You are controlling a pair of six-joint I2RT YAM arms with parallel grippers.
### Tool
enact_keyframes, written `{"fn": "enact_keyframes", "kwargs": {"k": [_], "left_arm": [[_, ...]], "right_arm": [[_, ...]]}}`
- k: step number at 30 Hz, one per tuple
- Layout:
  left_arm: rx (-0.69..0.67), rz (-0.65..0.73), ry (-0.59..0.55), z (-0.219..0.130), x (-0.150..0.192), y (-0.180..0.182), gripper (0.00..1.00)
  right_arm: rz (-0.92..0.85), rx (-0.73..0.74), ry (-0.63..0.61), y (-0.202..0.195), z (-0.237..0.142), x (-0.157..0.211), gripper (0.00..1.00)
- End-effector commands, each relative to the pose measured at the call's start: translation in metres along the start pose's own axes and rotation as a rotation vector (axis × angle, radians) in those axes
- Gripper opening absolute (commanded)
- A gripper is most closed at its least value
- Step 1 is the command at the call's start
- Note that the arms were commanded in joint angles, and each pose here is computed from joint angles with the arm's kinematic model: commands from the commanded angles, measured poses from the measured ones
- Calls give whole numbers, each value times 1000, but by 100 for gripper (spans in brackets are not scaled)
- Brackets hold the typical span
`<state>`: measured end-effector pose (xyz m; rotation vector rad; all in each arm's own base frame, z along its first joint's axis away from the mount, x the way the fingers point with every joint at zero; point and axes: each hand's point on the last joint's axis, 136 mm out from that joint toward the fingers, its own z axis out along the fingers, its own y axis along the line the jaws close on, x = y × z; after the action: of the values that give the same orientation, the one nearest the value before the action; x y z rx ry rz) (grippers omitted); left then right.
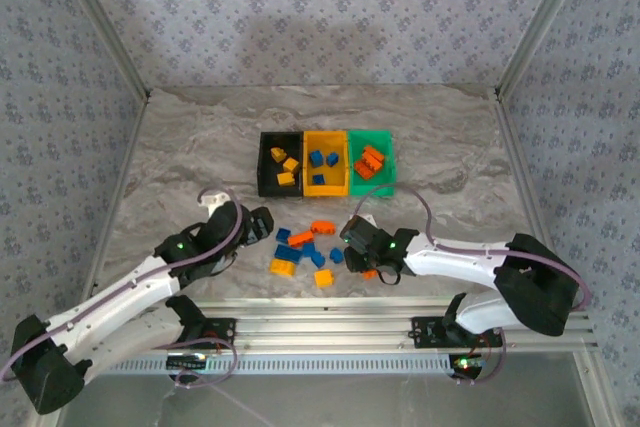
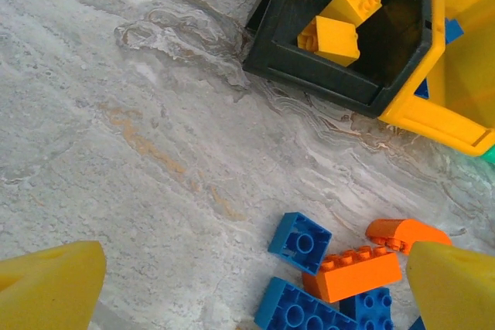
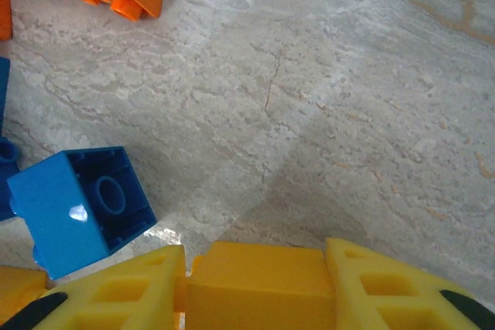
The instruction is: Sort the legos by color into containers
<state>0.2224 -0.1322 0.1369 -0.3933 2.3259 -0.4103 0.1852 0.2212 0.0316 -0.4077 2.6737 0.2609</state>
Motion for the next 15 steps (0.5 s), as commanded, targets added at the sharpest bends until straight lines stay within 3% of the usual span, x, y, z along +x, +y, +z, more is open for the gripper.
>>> {"fn": "enact_keyframes", "kwargs": {"k": [1,8,15], "left_arm": [[-34,10,-9,-3,-2,11,100],[-56,1,-8,-3,5,26,100],[-13,13,-11,-1,12,29,100]], "right_arm": [[5,-10,-66,8,-18,-23,37],[-70,-109,-198,50,-49,-106,37],[-87,-175,-277,94,-31,-213,37]]}}
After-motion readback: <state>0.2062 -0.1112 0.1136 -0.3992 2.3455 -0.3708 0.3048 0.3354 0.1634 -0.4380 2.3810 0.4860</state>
